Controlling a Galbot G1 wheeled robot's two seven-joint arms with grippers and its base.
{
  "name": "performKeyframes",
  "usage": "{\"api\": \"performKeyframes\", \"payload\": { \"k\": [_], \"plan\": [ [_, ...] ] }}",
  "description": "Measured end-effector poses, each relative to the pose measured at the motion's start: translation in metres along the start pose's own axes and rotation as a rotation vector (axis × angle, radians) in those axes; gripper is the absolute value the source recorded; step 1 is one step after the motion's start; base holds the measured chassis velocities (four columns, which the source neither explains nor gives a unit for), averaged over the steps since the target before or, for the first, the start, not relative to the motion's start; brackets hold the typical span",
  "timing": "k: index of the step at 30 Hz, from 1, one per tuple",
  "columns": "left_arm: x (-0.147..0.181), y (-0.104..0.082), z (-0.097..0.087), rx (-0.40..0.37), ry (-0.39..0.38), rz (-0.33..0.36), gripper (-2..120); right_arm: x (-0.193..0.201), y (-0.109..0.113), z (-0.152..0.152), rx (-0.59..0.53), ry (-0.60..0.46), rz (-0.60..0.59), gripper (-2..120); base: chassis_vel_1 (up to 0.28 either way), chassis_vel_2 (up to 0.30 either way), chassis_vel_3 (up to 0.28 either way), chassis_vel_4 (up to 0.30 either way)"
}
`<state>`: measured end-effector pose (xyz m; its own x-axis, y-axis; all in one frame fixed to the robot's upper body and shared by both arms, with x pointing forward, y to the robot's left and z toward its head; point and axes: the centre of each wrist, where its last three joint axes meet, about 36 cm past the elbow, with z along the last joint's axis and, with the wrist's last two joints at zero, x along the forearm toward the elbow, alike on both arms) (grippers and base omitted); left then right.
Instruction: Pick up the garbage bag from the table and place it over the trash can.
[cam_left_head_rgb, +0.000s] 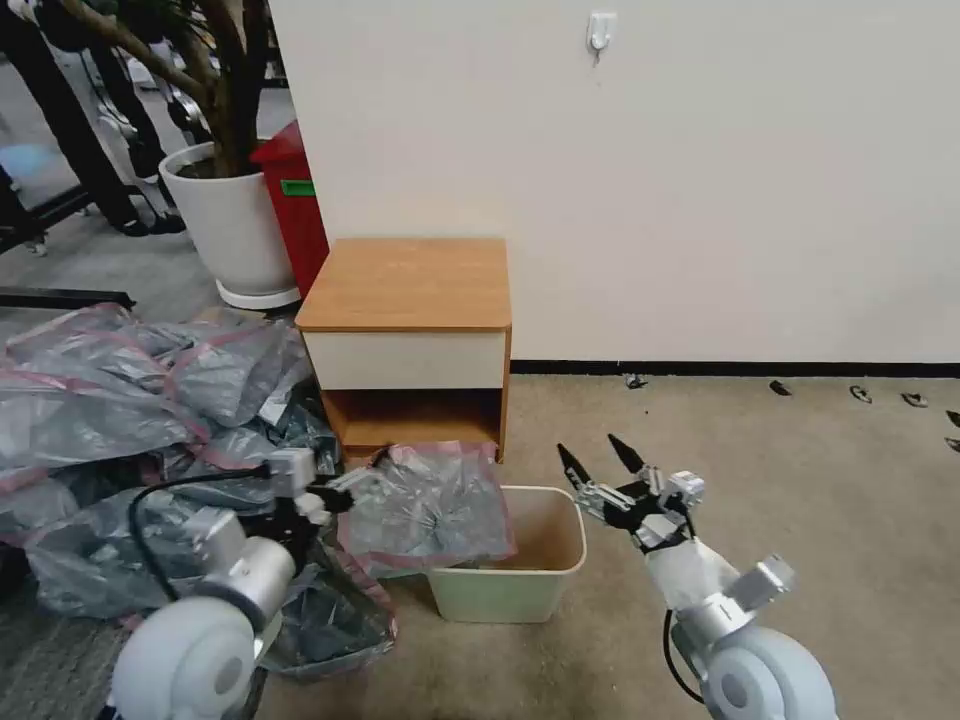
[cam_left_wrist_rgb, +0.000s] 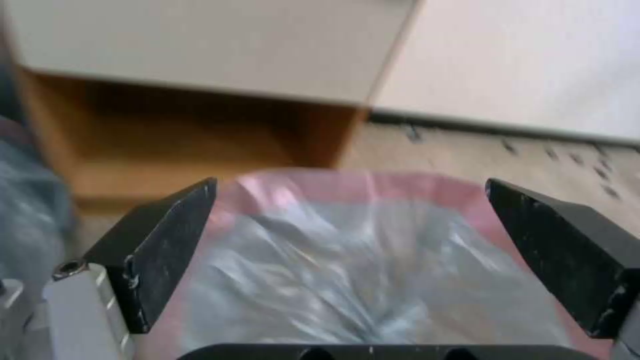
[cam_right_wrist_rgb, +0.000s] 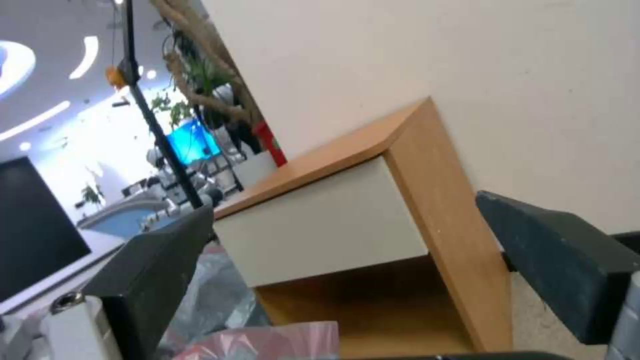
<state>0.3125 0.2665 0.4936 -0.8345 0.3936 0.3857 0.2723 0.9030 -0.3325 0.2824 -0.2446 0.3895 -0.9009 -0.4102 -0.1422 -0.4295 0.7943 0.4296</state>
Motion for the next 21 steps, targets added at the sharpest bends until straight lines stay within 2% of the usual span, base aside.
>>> {"api": "performKeyframes", "payload": {
  "k": [2,3,6,10,15,21],
  "plan": [
    [-0.011,0.001,-0.005,0.000,0.053,0.006,100,0.002,0.003,0.001,-0.008,-0.023,0.006,100,0.000,0.000,0.000,0.000],
    [-0.011,0.001,-0.005,0.000,0.053,0.006,100,0.002,0.003,0.001,-0.008,-0.023,0.006,100,0.000,0.000,0.000,0.000],
    [-0.027,0.006,0.001,0.005,0.125,0.010,100,0.005,0.008,0.004,-0.019,-0.053,0.003,100,0.000,0.000,0.000,0.000],
    [-0.037,0.010,0.005,0.011,0.149,0.004,100,0.006,0.010,0.006,-0.025,-0.062,0.000,100,0.000,0.000,0.000,0.000],
    [-0.058,0.020,0.016,0.011,0.177,-0.038,100,0.012,0.013,0.012,-0.030,-0.071,-0.005,100,0.000,0.000,0.000,0.000],
    [-0.069,0.023,0.029,-0.012,0.209,-0.065,98,0.016,0.014,0.014,-0.029,-0.076,-0.005,100,0.000,0.000,0.000,0.000]
  ]
}}
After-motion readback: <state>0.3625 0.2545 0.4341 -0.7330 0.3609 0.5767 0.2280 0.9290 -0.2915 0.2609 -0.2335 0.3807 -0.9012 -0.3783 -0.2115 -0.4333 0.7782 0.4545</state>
